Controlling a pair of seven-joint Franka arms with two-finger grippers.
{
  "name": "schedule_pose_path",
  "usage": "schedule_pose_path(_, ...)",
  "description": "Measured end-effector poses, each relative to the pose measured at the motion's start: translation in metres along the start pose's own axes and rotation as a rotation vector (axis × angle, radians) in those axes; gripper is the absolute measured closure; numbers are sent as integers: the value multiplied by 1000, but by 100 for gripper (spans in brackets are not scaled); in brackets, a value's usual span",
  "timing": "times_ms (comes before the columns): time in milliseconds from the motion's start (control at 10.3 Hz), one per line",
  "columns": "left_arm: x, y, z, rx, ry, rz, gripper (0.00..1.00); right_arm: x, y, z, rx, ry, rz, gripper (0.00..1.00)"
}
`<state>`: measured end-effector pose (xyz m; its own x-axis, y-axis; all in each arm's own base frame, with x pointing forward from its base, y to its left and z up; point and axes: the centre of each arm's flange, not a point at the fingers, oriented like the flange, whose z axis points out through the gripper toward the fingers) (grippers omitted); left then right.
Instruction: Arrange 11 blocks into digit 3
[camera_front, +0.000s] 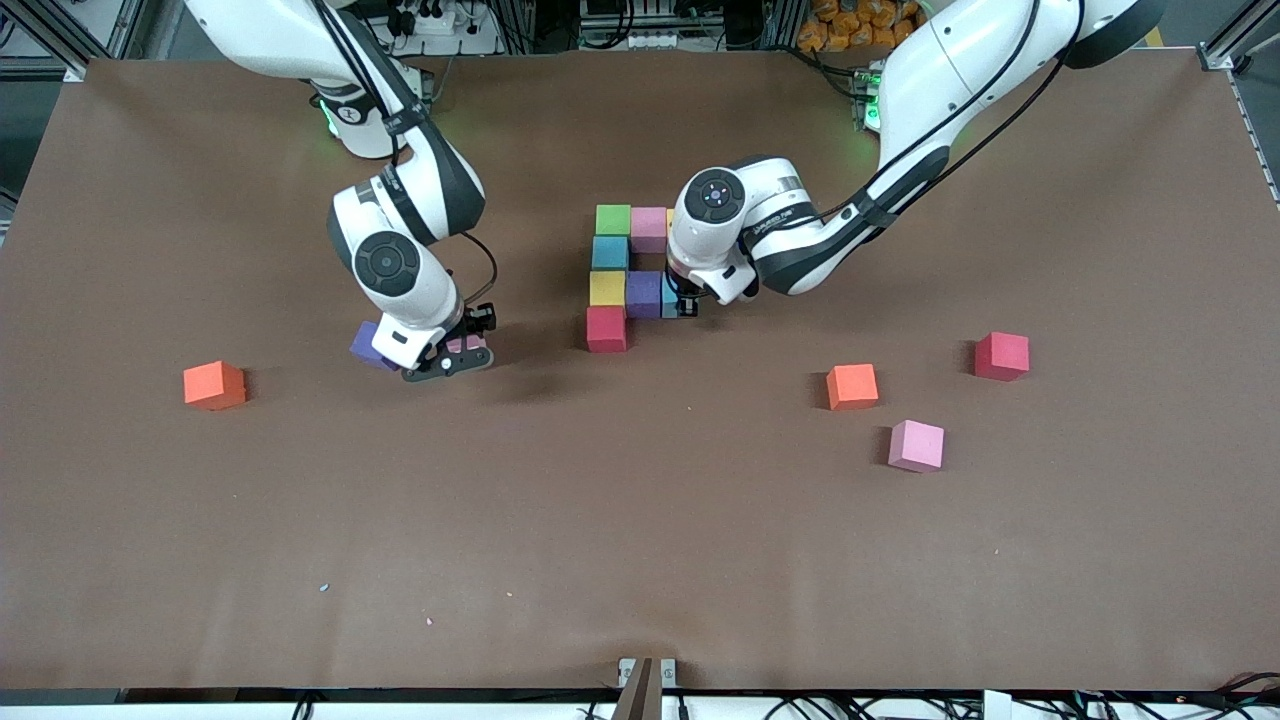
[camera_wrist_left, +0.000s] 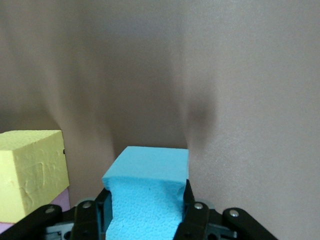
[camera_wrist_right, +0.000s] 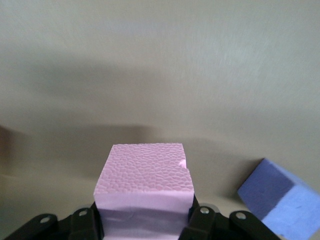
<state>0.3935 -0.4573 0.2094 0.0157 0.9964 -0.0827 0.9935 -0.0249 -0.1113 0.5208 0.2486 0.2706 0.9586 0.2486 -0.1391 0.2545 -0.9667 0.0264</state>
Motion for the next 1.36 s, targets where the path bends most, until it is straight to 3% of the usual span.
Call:
schedule_pose_path(194,-4,-3,2,-1,4,8,47,26,-1,-23,7,24,6,41)
schedule_pose_path(680,-3,0,5,0,6,4,44,88,-31,-36,42,27,2,45)
schedule_pose_path(1068,-1,5,3,-6,5,-4,0,117,-85,-14,62,38,34,45)
schedule_pose_path(1359,0,12,-22,-48,26,-7,0,132,-116,-1,71,49,103,45)
